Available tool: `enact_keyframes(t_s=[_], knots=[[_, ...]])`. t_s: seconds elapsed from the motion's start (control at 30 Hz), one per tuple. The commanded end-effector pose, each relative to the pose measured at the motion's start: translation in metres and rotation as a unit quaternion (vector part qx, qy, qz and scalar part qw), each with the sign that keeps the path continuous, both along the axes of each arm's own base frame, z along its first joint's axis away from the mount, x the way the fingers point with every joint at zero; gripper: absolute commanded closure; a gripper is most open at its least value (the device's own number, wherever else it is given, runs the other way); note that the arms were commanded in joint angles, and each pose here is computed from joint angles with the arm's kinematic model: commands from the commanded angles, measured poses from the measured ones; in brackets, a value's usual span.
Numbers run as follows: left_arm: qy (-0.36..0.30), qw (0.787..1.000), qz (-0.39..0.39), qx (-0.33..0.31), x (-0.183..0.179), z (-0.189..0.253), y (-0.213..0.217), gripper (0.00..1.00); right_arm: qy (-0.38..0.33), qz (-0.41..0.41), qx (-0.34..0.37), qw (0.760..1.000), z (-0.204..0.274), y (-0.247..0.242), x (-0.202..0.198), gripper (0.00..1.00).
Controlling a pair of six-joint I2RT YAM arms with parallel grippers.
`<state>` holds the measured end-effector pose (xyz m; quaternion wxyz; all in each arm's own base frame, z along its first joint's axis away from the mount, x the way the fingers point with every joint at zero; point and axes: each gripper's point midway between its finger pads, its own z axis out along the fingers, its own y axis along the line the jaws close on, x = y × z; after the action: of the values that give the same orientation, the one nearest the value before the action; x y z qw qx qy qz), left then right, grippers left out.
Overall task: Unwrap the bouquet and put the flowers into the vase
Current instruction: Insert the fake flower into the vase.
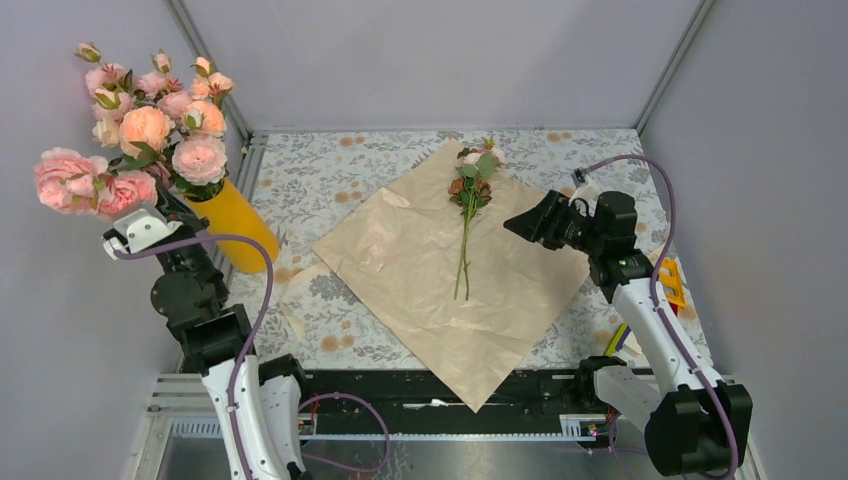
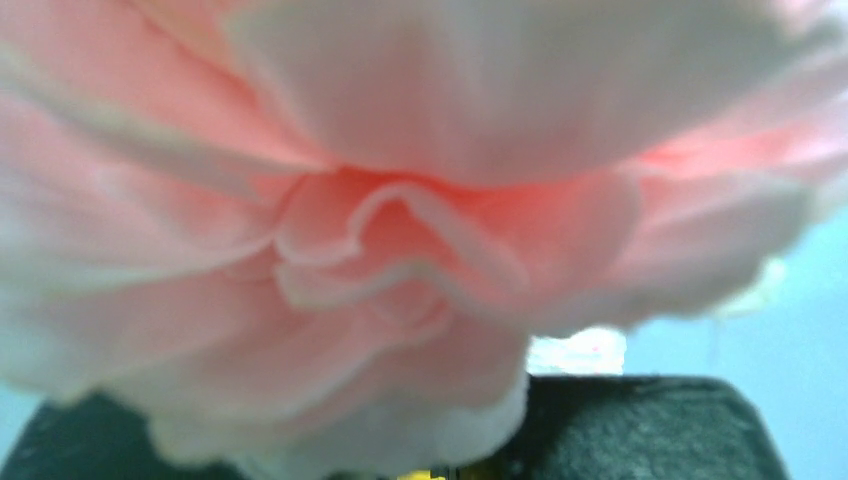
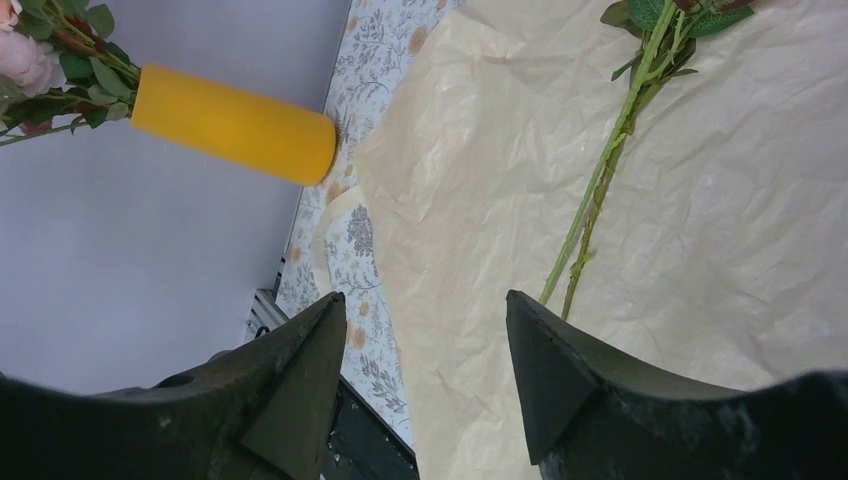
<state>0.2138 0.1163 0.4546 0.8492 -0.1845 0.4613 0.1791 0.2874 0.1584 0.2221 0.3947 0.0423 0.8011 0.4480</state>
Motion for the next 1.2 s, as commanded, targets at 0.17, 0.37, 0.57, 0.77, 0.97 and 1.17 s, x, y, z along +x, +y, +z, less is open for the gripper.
enact_keyframes(t_s=[0.17, 0.37, 0.57, 0.77, 0.97, 1.17], knots=[[0.058, 0.998, 0.026, 0.024, -0.003, 0.031, 0.004, 1.0, -0.039, 0.015, 0.005, 0.999, 0.031, 0.003, 0.005, 0.34], [0.078, 0.996, 0.018, 0.037, 0.001, 0.034, 0.001, 1.0, -0.033, 0.023, -0.003, 0.999, 0.046, 0.004, 0.009, 0.34], [0.099, 0.993, 0.011, 0.06, 0.01, 0.034, 0.0, 1.0, -0.049, 0.023, -0.019, 0.998, 0.074, 0.001, 0.009, 0.34], [0.074, 0.995, -0.003, 0.067, 0.009, 0.049, -0.007, 1.0, -0.08, 0.016, -0.03, 0.996, 0.102, -0.003, 0.003, 0.34], [0.087, 0.99, -0.065, 0.092, 0.03, 0.036, -0.026, 1.0, -0.087, 0.011, -0.035, 0.996, 0.104, -0.005, -0.004, 0.34], [0.123, 0.984, -0.059, 0.112, 0.04, 0.014, -0.022, 1.0, -0.082, 0.014, -0.037, 0.996, 0.099, -0.005, -0.007, 0.34]])
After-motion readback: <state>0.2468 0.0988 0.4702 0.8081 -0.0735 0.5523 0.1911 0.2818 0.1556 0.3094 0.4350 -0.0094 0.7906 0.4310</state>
